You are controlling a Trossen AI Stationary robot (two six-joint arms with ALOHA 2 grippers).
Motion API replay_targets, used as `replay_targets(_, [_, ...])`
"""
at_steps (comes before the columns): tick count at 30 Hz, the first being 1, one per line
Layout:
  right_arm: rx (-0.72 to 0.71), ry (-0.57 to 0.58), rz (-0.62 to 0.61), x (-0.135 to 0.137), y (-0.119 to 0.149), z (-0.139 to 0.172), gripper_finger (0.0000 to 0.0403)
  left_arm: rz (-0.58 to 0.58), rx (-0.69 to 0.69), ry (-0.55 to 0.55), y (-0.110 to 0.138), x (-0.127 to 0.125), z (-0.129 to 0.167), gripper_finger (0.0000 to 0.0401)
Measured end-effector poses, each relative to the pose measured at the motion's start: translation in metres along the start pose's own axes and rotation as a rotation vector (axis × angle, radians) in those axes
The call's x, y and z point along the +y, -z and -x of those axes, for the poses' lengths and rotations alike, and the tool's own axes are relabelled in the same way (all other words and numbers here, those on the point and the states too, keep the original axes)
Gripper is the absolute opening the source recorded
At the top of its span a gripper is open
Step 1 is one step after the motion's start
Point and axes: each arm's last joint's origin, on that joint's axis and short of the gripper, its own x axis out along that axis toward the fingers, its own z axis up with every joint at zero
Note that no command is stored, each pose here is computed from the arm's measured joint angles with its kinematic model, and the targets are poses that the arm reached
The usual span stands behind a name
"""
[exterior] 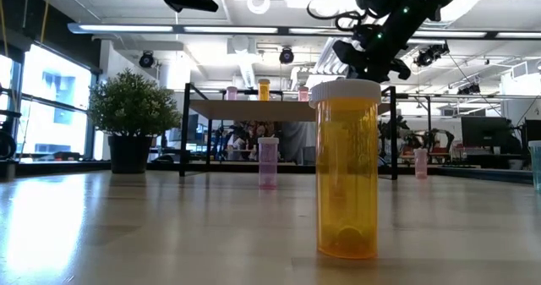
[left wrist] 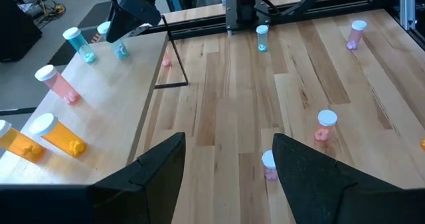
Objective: Pick and place medicine bottles onto shelf by color
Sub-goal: Put the left blue pill bottle aligned with the other blue pill bottle on the shelf, then put the top violet pill bottle aligned with the other violet pill bottle on the shelf
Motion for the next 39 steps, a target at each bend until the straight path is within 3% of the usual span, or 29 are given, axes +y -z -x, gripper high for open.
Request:
replay_targets(19, [-0.012,0.016,0.007,0.0,0.0,0.0,0.0203,0.0,0.0,0.0,0.0,0.0,0.0,0.0218])
replay_targets(28, [-0.063,-0.006,0.011,0.0,-0.007,0.005,0.0209,0.0,0.0,0.0,0.0,0.0,0.0,0.0218])
replay_targets(39, [-0.199,-0.055,-0.011,-0.009,-0.025,0.036,0.0209,0.0,0.0,0.001,0.0,0.0,0.0,0.0218])
